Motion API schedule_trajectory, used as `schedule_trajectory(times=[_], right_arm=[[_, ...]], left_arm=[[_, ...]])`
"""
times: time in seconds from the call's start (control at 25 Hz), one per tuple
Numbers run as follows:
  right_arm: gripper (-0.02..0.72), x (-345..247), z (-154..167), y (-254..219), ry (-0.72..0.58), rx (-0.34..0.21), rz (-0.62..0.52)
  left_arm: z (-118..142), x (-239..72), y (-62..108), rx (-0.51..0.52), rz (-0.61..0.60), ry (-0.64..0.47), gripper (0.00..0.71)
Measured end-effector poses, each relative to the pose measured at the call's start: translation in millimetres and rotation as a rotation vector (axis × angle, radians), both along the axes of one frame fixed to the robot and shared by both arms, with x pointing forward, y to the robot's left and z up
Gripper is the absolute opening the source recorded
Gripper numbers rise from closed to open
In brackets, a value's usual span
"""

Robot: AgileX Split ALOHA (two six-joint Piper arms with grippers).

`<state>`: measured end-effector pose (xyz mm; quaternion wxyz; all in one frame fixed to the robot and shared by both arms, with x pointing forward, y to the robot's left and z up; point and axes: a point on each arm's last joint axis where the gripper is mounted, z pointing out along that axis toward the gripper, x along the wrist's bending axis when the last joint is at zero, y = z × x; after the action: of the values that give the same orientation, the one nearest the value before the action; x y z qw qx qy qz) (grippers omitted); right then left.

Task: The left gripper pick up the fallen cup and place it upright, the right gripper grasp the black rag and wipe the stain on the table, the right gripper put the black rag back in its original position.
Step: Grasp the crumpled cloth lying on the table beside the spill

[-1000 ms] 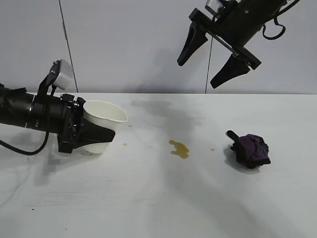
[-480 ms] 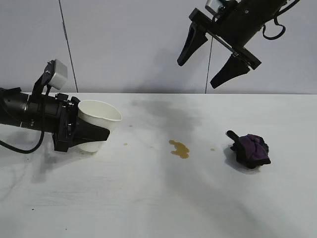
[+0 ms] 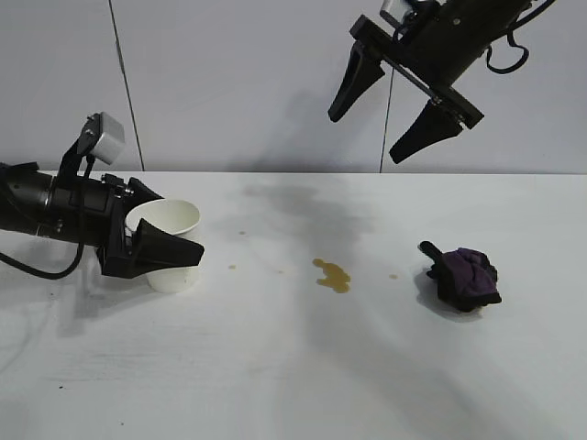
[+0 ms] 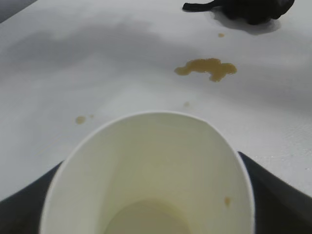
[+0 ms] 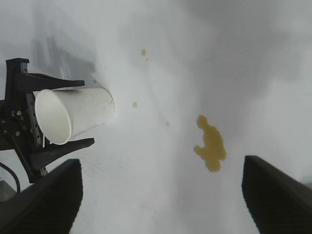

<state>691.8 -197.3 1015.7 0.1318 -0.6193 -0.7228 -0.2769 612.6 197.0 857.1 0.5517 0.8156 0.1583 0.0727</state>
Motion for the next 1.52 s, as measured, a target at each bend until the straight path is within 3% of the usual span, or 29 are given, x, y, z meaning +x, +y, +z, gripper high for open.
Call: schedule_trajectory(times=[0.16,0.4,0.52,0.6,0.92,1.0,1.32,1.52], right_arm=[[0.61,0.0,0.0,0.0,0.0,0.0,0.0],[0.61,0.0,0.9,1.3,0.0,0.017,0.0],[0.61,0.0,2.1,2.7,-0.01,0.036,0.014],[0.61,0.1,2.5,3.4,-0.015,0.043,0.02],[0.61,0.1,2.7,3.6,-0.028,0.043,0.036],[0.61,0.1,2.8,3.7,-0.035,0.043,0.045],[0.61,0.2,3.8,4.9,-0.042,0.059,0.053],[0.61,-0.6,2.2,-0.6,-0.056,-0.02,0.071]], left_arm=[[23.3,5.3,7.6,-0.02,0.052,0.003,0.605],[94.7,21.3,16.4,-0.079,0.183,-0.014,0.629],[125.6,26.3,17.4,-0.112,0.237,0.058,0.634],[139.3,28.7,18.0,-0.128,0.266,0.164,0.636],[155.5,32.5,21.0,-0.176,0.478,0.759,0.636],[159.8,33.7,20.6,-0.219,0.517,0.85,0.636],[178.3,36.7,15.2,-0.37,0.493,0.96,0.636],[177.4,36.3,15.5,-0.372,0.513,1.001,0.636]])
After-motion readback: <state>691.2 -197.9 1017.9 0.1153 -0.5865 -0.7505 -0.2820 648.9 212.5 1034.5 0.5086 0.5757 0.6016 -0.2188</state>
